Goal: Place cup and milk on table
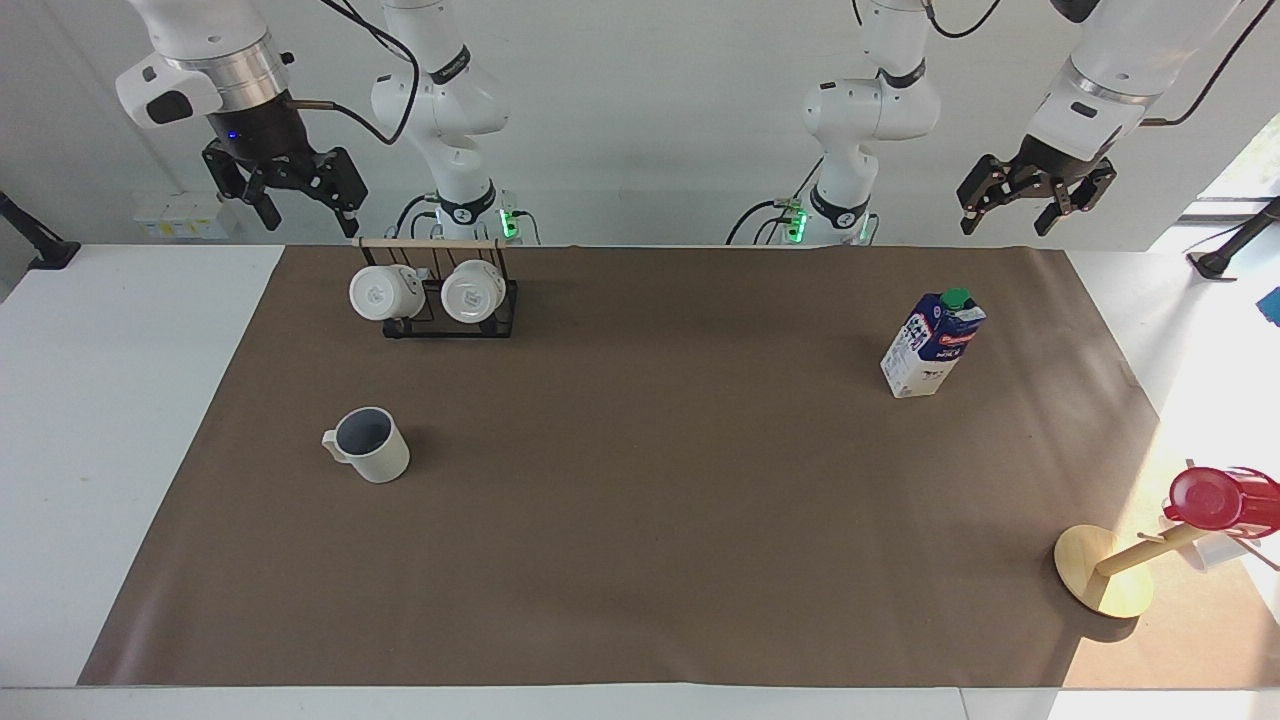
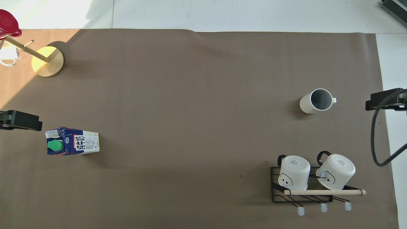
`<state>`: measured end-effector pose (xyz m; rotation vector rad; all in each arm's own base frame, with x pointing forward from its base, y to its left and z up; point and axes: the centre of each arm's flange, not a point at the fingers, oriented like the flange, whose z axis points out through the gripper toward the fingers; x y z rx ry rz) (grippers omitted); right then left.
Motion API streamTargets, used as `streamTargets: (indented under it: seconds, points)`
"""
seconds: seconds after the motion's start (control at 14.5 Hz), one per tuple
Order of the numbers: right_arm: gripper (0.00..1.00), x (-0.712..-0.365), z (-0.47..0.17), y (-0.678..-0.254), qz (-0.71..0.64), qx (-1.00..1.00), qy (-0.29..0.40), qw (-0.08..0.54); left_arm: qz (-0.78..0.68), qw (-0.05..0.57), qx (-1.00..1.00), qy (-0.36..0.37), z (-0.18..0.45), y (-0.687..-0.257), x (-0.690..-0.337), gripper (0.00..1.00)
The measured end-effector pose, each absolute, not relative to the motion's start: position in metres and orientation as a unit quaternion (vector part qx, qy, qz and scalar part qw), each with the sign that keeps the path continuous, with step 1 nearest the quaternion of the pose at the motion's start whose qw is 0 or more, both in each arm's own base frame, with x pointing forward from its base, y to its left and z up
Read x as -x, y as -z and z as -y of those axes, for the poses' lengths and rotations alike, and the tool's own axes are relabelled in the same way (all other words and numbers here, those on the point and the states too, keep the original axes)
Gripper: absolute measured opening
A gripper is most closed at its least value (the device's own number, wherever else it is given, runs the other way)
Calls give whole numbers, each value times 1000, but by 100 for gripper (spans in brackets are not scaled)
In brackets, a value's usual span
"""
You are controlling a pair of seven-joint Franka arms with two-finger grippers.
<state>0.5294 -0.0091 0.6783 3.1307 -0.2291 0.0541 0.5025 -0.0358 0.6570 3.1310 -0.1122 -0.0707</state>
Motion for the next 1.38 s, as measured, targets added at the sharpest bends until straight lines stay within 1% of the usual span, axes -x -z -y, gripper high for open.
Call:
streamTargets:
  seconds: [1.38]
  points:
    - [100,-530,11,-675,76,-997,-14,1,36,4,-999,23,36,-657,-503,100]
